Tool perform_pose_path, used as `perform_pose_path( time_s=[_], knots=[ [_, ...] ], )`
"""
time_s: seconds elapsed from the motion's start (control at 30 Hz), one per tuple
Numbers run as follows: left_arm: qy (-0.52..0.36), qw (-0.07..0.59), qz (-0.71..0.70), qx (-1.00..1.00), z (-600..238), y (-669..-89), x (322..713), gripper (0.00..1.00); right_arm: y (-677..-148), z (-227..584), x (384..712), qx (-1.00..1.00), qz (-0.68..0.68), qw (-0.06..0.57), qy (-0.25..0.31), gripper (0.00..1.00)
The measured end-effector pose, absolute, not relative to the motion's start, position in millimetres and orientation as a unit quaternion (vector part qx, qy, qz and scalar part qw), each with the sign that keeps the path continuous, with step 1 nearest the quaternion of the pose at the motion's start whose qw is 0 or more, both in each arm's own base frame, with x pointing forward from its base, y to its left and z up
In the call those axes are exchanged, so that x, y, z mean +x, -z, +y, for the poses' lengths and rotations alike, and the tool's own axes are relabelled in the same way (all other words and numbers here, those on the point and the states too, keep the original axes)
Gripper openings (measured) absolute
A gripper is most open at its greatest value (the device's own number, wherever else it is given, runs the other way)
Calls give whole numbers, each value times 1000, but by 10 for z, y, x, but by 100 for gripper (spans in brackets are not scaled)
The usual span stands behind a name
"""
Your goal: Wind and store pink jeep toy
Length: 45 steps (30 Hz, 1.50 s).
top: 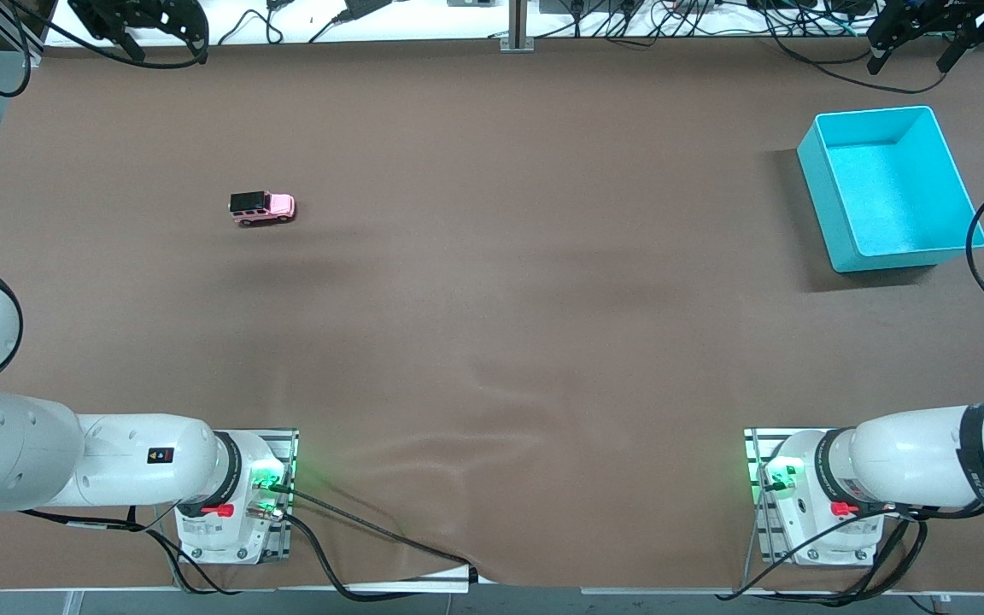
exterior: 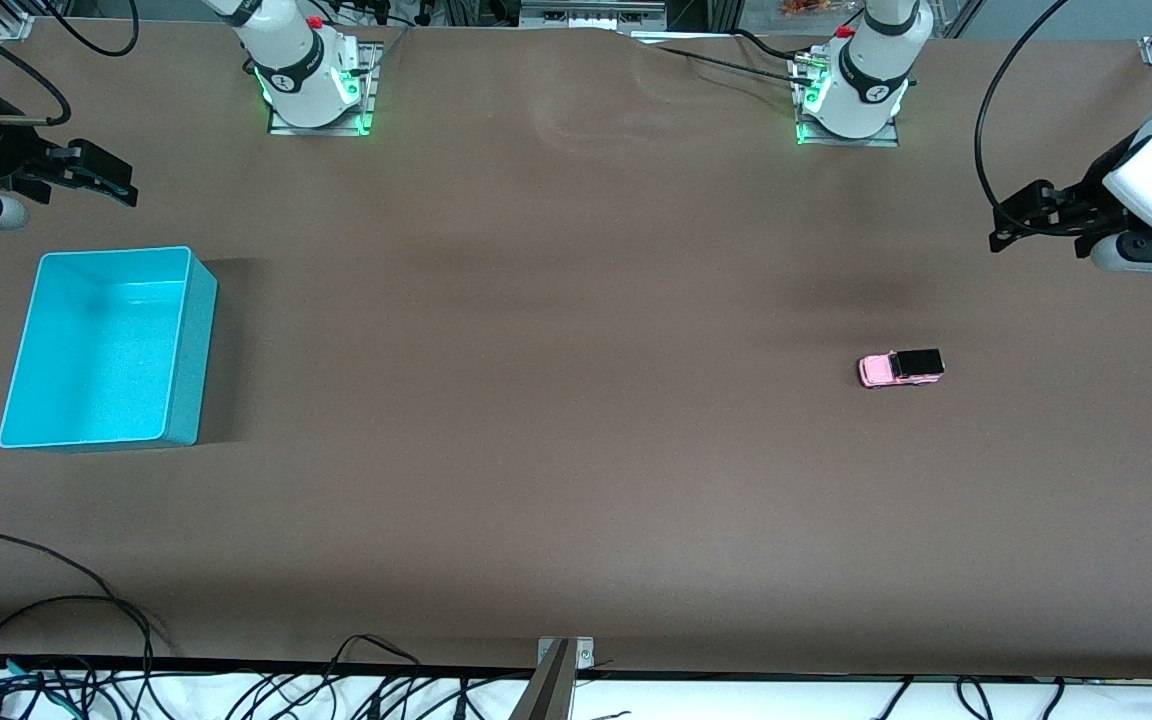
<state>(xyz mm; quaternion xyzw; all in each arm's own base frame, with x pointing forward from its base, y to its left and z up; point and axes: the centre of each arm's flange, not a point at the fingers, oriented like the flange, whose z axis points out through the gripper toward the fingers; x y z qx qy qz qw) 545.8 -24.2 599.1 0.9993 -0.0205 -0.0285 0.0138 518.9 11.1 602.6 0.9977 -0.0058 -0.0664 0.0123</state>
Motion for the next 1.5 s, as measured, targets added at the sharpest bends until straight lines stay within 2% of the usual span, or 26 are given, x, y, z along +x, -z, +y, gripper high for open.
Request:
perform_pose_path(
  time_s=[0.47,1.5],
  knots=[
    [4,14,-17,1000,-194,-6223,5479,100,-6048,113,5192,998,-6,12,64,100],
    [6,14,-7,1000,-91,-6216,5484,100,-6057,114,5195,998,-6,12,63,100]
  ],
)
